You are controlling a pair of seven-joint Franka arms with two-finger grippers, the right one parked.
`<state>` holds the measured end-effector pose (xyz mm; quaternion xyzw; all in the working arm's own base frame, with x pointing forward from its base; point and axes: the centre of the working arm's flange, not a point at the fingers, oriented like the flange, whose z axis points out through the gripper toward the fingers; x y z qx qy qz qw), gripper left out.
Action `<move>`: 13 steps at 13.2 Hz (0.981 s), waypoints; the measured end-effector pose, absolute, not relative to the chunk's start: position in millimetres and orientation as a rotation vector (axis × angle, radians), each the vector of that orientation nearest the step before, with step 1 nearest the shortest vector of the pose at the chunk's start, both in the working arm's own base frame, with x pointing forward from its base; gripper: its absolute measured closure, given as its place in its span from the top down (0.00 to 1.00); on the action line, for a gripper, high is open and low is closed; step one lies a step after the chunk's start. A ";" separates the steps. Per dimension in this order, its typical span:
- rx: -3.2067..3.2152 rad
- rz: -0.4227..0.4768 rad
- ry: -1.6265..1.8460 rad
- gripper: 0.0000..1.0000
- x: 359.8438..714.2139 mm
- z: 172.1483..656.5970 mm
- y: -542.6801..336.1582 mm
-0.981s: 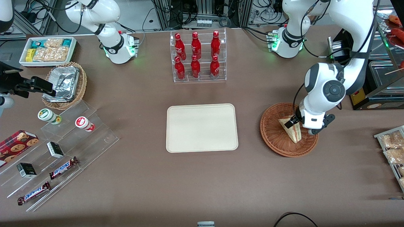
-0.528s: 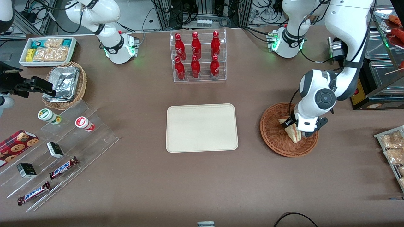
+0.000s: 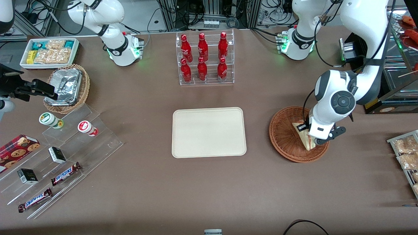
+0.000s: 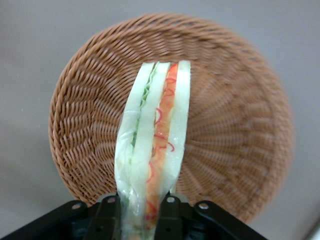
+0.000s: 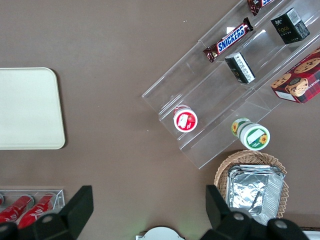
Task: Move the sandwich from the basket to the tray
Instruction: 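Lift the sandwich and carry it with the left gripper over the tray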
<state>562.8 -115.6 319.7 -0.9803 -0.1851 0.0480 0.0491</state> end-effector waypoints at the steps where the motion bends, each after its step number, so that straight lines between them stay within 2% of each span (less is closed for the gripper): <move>1: -3.007 0.135 -0.494 0.17 566.7 332.4 -132.8; 3: -3.048 0.109 -0.353 0.15 565.3 343.2 -186.0; 7: -3.100 0.101 -0.173 0.15 559.1 329.7 -309.6; 11: -3.102 0.164 -0.103 0.15 547.6 299.9 -414.9; 13: -3.102 0.164 -0.114 0.15 535.3 283.3 -457.0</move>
